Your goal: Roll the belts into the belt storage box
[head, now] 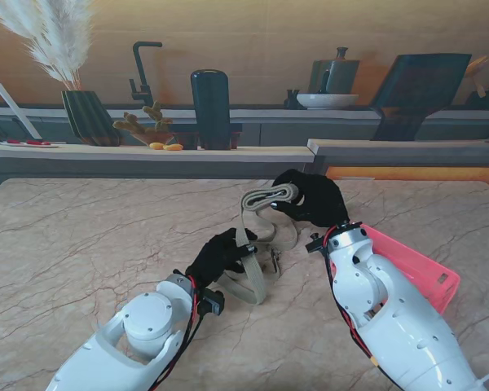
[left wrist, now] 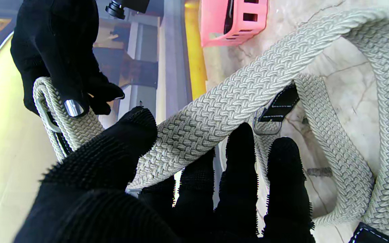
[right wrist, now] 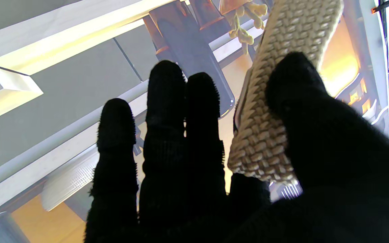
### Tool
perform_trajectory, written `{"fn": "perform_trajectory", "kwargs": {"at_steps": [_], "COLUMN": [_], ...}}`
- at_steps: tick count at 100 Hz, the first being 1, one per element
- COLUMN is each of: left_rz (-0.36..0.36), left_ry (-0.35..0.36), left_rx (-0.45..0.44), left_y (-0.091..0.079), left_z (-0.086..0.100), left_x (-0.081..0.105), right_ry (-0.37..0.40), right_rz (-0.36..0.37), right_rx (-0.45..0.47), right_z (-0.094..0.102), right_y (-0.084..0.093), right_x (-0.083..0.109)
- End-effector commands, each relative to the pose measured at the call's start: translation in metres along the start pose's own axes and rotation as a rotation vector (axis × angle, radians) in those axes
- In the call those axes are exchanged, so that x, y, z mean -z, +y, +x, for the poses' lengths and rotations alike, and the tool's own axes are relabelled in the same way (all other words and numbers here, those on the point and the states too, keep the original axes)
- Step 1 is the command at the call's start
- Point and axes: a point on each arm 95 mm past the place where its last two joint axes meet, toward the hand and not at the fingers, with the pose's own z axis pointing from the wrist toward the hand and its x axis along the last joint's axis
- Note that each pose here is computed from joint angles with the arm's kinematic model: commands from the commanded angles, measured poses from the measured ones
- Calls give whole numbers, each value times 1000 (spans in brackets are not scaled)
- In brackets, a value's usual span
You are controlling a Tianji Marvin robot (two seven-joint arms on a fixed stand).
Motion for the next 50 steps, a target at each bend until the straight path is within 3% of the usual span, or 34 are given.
{"fn": "perform_trajectory", "kwargs": {"at_steps": [1,26,50], "left_rz": [27,134,154], "left_ry": [-6,-25,-59], "left_rx": [24,111,103], "left_y": [9,13,14], "left_z": [2,7,7], "left_x": [0,0,0], "right_ry": [23,62,78], "right_rz": [-8,-17,-13], "right_rx": [-11,10,10], "right_z": [8,15,21], "right_y": [-2,-9,-20], "right_x": [0,2,0]}}
